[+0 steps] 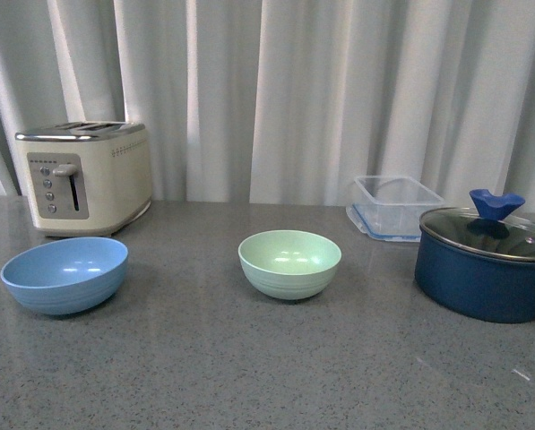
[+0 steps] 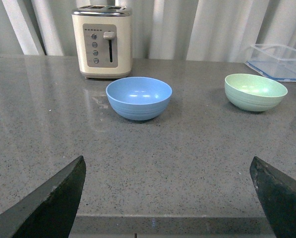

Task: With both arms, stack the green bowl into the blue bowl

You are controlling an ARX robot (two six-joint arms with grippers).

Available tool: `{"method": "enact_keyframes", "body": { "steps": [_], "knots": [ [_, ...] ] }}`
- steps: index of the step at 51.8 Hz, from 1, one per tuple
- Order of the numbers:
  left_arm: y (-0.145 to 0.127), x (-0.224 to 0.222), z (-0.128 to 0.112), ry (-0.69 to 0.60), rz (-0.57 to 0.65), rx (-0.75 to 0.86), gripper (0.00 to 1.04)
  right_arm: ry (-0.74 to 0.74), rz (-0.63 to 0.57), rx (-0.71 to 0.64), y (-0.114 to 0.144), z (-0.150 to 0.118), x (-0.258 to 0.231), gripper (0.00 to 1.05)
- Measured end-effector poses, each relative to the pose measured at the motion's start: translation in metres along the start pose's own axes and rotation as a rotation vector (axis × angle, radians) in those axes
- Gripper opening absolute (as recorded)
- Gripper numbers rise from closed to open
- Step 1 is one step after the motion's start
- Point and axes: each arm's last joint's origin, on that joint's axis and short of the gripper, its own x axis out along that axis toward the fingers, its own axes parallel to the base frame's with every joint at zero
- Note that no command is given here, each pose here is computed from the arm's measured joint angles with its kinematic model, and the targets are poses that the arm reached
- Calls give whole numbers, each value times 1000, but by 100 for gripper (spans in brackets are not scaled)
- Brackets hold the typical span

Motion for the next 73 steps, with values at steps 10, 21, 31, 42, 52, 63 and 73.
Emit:
{"method": "enact_keyframes", "body": {
  "steps": [10,21,31,42,52,63,73],
  "knots": [
    [0,0,0,0,0,0,98,0,0,0,0,0,0,95],
    [12,32,11,441,460,-78,98,0,3,0,0,0,0,95],
    [29,100,53,372,448,-131,98,0,0,0,0,0,0,95],
    [35,155,65,452,393,-117,98,0,0,0,0,0,0,95],
    [41,201,69,465,404,-112,98,0,0,0,0,0,0,95],
    [48,247,47,521,424,-140,98,0,0,0,0,0,0,95],
    [53,282,35,530,435,-140,98,0,0,0,0,0,0,95]
  ]
}}
